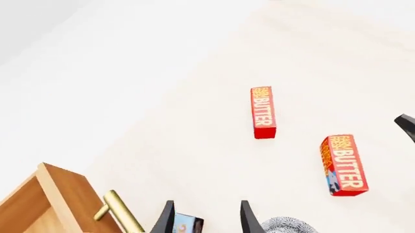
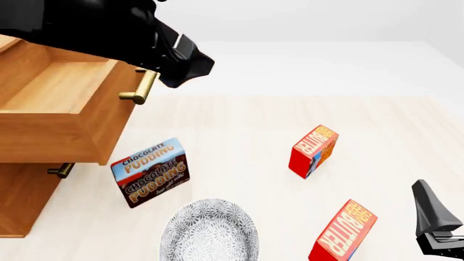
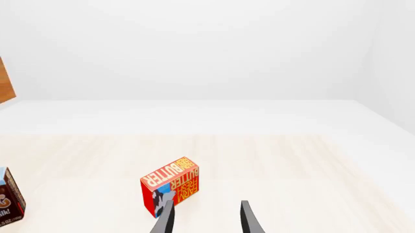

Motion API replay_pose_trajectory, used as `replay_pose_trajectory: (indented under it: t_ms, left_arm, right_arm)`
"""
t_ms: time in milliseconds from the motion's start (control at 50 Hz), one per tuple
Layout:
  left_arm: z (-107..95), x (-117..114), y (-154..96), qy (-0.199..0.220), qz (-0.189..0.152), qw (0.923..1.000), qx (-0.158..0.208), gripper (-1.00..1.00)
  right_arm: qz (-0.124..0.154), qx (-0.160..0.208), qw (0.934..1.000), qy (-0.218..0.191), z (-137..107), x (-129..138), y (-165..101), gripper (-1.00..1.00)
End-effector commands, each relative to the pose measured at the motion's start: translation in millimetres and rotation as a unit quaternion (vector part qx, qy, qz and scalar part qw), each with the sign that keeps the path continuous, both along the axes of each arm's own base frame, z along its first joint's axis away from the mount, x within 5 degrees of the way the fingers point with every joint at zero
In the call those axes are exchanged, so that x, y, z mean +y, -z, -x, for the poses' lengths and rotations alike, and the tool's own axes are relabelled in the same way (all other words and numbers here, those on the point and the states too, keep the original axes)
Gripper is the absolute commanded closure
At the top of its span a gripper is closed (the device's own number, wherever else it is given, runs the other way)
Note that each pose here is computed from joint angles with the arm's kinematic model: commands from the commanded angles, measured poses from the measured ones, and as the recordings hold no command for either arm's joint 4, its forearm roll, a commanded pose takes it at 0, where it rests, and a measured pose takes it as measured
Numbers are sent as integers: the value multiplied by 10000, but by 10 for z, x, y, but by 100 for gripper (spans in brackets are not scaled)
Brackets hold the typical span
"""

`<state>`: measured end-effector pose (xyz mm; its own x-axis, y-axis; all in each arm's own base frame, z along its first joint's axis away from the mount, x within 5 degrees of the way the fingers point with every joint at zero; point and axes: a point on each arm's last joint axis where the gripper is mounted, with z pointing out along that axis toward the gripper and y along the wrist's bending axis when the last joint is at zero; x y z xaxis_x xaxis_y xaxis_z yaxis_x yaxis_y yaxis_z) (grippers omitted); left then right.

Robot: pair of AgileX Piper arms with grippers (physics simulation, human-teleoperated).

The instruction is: Put the butter at the front in the top drawer of the cabinet and close it.

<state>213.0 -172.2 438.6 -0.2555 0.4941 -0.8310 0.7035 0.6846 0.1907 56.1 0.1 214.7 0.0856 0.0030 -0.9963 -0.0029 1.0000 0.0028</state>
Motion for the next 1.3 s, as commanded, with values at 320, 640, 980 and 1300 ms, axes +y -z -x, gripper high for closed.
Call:
replay_pose_trajectory:
  t_ms: [320, 640, 980, 1300]
  left_arm:
    - [-307, -827, 572, 659, -64, 9978, 25, -100]
    - [-525, -1355, 899, 731, 63, 9968, 303, -100]
    - [-677, -1679, 1098, 543, 473, 9958, 570, -100]
    - [-841, -1937, 1409, 421, 626, 9942, 769, -100]
  right_arm:
    - [3, 0, 10000, 1, -1, 0, 2, -100]
    - [2, -2, 10000, 2, -1, 0, 1, -100]
    - [1, -1, 10000, 1, -1, 0, 1, -100]
    - [1, -2, 10000, 0, -1, 0, 1, -100]
